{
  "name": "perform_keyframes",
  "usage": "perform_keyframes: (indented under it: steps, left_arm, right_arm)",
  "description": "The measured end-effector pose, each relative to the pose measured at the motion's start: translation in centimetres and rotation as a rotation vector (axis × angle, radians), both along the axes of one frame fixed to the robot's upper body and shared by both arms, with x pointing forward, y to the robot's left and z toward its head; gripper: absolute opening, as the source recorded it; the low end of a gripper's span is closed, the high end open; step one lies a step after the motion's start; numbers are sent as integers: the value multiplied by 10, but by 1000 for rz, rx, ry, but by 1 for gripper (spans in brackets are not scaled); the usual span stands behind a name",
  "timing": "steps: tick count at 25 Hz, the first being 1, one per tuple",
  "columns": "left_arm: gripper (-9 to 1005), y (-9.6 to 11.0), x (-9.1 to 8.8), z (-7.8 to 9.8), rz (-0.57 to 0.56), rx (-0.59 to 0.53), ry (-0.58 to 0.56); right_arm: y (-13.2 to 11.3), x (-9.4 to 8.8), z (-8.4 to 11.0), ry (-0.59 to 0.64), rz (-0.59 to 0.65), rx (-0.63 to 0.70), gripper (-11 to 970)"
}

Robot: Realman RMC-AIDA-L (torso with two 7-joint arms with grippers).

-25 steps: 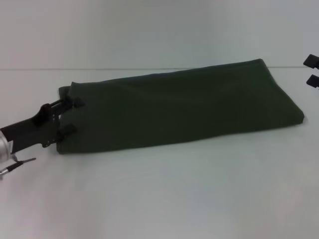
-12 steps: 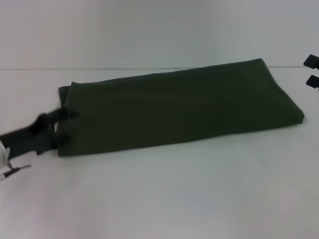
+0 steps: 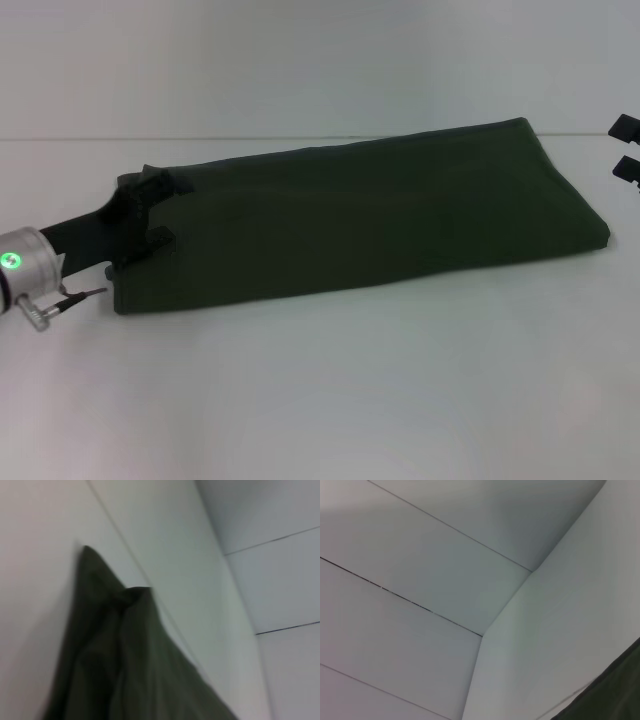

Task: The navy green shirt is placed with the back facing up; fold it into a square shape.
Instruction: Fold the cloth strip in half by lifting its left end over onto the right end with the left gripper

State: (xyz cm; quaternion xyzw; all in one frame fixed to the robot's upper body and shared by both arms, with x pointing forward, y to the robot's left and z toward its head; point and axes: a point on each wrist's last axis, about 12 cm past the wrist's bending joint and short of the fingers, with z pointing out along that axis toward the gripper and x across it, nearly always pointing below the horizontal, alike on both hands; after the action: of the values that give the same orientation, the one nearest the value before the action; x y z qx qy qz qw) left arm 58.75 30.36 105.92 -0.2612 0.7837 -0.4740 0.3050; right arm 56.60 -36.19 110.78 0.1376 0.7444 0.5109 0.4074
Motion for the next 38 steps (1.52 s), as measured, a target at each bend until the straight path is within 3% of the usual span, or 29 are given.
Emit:
perform_keyframes:
  steps: [6,16,21,27,38]
  left_arm:
    - [920,0,3,-12,41,72,55]
    - [919,5,-1,-12,32,73,63]
    - [920,24,-22,1,-17,-14,48]
    - [918,42,-51,-3,-32,-85,175]
    - [907,49,-61,-12,22,-108,236]
  right_arm:
    - [-4,-2,-1,2,-12,2,866]
    - [-7,-5,-2,3,-23,7,866]
    - [-8,-6,-1,1,-21,12,866]
    - [-7,-8,-3,6,-18,15,866]
    - [-9,-7,-2,7,-24,10,867]
